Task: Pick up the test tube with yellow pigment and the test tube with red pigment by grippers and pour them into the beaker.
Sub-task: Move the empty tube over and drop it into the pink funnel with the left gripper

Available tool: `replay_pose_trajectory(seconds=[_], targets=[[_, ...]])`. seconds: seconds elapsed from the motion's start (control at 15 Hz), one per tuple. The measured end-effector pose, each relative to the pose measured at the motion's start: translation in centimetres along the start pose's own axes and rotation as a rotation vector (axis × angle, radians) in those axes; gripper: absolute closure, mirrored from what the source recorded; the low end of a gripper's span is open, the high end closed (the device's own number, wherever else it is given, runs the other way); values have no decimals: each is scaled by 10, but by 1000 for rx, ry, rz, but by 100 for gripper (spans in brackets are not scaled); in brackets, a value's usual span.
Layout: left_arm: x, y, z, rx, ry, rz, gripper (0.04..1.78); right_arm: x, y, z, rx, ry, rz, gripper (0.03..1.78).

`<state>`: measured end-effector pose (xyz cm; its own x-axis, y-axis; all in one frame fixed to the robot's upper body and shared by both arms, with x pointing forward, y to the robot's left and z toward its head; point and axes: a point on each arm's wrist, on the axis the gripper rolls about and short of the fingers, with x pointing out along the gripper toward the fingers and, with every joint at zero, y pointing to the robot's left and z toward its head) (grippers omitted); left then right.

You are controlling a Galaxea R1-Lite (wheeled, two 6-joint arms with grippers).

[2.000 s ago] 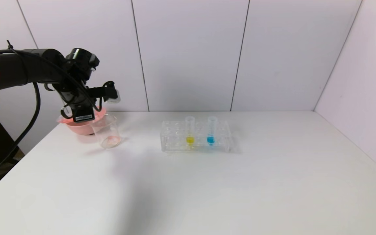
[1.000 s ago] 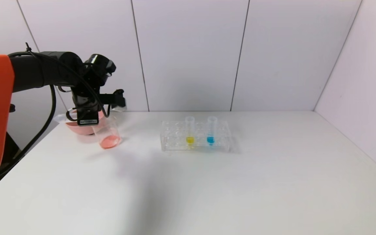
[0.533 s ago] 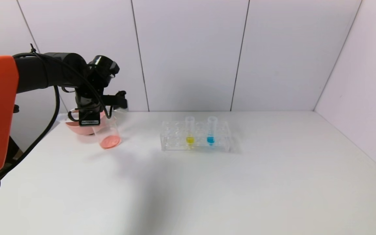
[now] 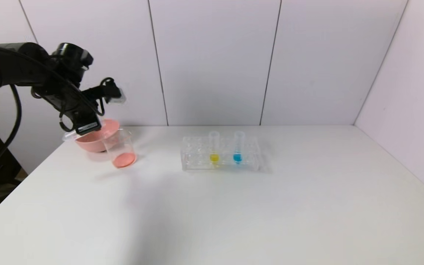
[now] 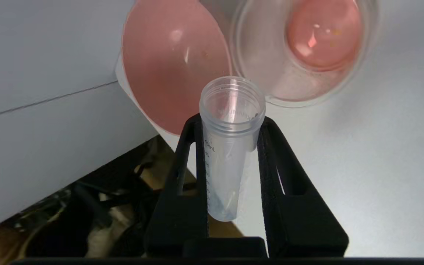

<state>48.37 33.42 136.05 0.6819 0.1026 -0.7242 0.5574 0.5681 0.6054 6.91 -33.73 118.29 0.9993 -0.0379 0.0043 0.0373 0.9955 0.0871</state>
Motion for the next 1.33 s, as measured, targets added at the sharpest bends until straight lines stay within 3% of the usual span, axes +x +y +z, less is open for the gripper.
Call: replay_pose_trajectory(seconds=[0.2, 0.4, 0.6, 0.87, 1.0, 1.33], targets=[[-7, 24, -11, -315, -201, 46, 140, 0, 0, 0, 0, 0, 0, 10], [-15, 33, -32, -602, -264, 100, 140, 0, 0, 0, 0, 0, 0, 10], [-10, 27, -56, -739, -331, 175, 140, 0, 0, 0, 0, 0, 0, 10], [-1, 22, -81, -949, -548, 393, 140, 0, 0, 0, 0, 0, 0, 10], [1, 26, -84, -1064, -654, 455, 140, 0, 0, 0, 0, 0, 0, 10], [43, 25, -86, -1156, -676, 478, 140, 0, 0, 0, 0, 0, 0, 10]])
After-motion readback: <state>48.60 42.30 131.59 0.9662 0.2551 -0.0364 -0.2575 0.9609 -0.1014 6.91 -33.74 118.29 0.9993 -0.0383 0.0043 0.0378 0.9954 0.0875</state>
